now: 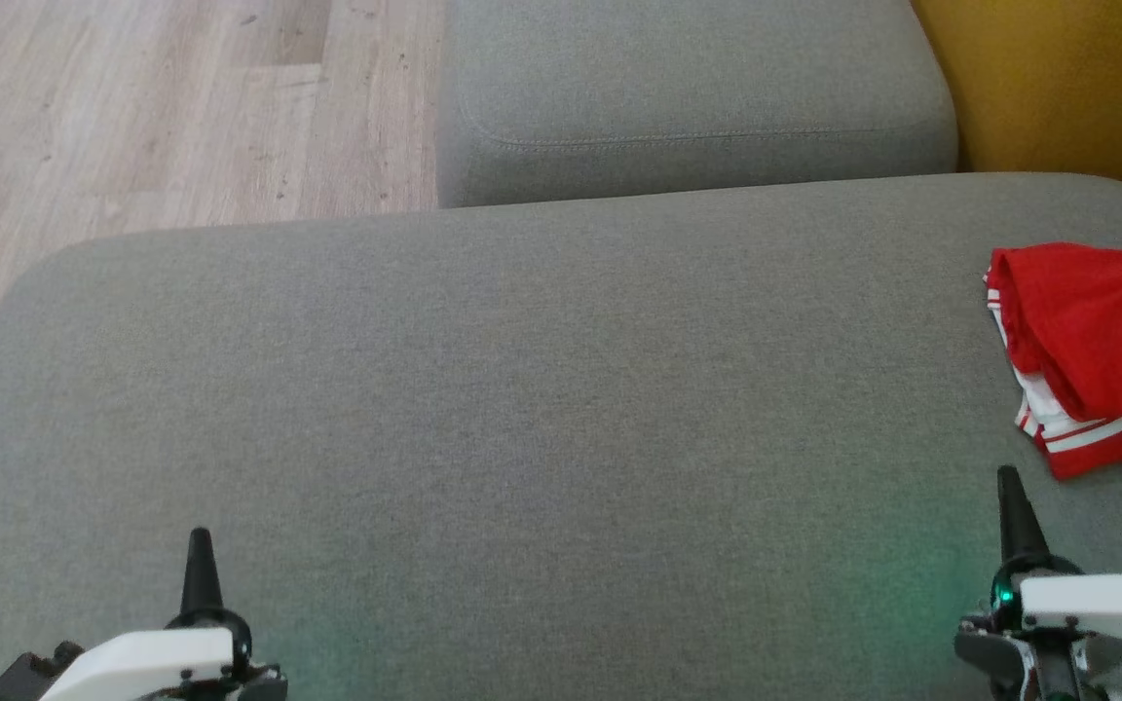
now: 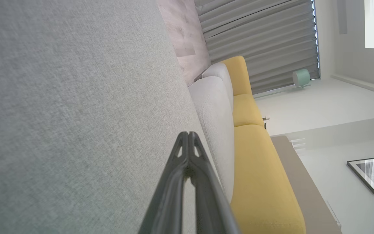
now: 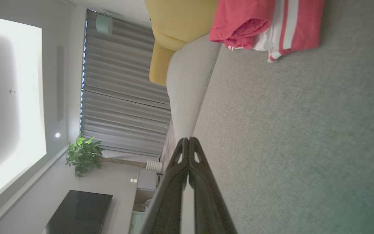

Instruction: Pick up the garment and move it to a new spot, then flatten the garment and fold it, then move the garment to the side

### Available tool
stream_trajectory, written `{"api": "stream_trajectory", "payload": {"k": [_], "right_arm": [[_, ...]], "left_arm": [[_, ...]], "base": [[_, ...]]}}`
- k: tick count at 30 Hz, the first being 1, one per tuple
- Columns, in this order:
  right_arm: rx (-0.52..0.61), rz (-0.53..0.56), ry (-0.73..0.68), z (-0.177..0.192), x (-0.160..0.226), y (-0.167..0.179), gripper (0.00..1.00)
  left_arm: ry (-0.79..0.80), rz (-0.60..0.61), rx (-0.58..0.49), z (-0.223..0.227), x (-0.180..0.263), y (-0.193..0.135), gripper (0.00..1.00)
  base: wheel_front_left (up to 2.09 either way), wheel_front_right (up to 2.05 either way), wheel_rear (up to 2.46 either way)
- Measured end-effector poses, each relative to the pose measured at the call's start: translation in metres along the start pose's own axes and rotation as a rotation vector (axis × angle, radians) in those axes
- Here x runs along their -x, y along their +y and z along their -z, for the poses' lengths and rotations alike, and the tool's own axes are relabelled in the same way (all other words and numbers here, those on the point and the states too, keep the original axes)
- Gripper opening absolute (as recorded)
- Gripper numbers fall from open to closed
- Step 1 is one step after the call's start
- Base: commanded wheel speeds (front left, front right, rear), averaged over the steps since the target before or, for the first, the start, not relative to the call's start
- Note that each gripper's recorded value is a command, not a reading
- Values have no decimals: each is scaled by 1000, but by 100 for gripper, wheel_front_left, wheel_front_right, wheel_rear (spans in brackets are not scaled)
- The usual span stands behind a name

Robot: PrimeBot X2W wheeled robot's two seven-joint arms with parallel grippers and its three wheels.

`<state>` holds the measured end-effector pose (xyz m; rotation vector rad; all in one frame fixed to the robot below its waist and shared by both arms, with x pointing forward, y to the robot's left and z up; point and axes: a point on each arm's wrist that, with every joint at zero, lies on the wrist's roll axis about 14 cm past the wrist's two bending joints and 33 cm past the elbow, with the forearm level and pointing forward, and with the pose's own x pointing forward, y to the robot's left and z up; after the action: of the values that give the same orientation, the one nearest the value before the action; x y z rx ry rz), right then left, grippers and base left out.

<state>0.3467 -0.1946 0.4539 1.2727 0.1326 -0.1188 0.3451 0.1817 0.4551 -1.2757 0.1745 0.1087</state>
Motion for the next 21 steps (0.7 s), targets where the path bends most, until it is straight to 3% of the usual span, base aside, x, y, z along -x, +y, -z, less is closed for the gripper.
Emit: {"api": "stream_trajectory", "payload": {"k": [21], "right_arm": [[-253,-51,-21,-14,-18,16,0]], "left_arm": [[3,75,244,-9,-20,-18,0]], "base": [[0,0,0]]}}
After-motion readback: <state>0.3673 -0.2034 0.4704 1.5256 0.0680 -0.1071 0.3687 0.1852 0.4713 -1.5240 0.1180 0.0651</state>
